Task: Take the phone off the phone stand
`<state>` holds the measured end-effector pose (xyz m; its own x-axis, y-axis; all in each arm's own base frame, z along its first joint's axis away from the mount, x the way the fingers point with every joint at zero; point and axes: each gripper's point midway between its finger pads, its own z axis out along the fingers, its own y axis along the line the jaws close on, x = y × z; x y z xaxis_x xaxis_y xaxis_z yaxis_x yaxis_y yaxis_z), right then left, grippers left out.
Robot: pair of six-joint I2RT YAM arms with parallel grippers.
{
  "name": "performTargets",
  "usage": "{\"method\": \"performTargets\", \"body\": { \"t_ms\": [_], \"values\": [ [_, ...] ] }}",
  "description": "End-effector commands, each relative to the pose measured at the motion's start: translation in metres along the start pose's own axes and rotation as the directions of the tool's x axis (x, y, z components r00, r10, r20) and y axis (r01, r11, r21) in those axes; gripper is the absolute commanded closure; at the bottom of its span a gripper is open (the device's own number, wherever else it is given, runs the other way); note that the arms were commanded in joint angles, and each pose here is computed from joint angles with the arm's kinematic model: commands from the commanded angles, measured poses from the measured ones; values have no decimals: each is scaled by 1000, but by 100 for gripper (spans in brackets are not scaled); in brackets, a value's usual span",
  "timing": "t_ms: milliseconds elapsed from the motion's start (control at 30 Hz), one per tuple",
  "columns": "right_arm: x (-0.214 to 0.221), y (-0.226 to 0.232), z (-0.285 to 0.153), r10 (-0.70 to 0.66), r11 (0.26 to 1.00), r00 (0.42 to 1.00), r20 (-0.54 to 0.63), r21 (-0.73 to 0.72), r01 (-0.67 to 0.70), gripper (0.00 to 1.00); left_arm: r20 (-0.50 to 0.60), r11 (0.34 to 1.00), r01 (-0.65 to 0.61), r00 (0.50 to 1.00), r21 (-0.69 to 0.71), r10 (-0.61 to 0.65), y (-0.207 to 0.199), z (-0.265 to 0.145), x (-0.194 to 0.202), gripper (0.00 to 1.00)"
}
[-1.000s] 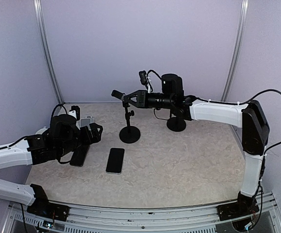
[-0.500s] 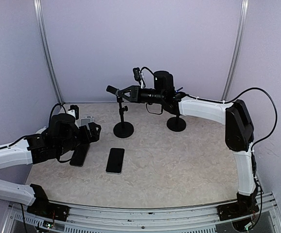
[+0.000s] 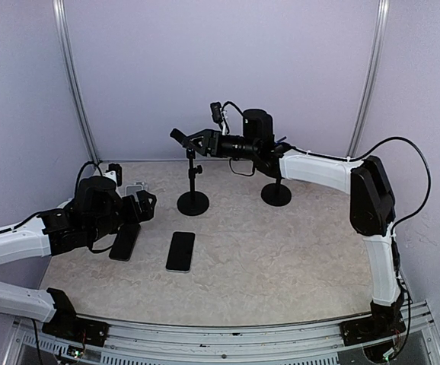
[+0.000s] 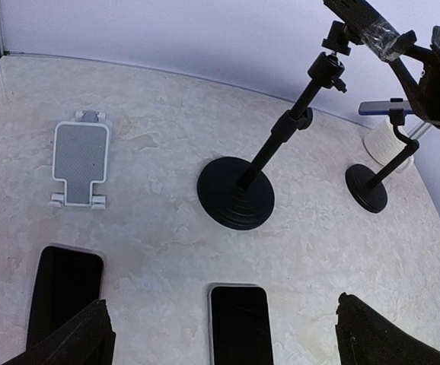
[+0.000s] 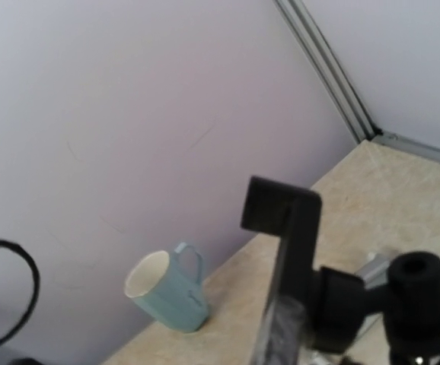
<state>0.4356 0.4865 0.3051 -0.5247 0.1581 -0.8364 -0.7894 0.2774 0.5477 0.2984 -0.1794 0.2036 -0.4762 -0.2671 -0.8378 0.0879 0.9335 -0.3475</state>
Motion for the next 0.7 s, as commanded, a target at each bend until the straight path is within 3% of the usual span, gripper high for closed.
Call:
{"method": "performTargets", "body": {
  "t_ms": [0, 233, 667],
  "values": [
    [-28, 18, -11, -60, 998, 996, 65, -18, 61, 28, 8, 1000, -12, 1000, 25, 12, -5, 1, -4, 1],
    [-33, 18, -31, -67, 998, 994, 84, 16, 66, 9, 20, 999, 5, 1000, 43, -6, -10, -3, -12, 1],
    [-47, 9, -102, -95, 976, 987, 132, 208, 66, 6, 46, 999, 25, 999, 46, -27, -12, -8, -22, 1]
  ]
}}
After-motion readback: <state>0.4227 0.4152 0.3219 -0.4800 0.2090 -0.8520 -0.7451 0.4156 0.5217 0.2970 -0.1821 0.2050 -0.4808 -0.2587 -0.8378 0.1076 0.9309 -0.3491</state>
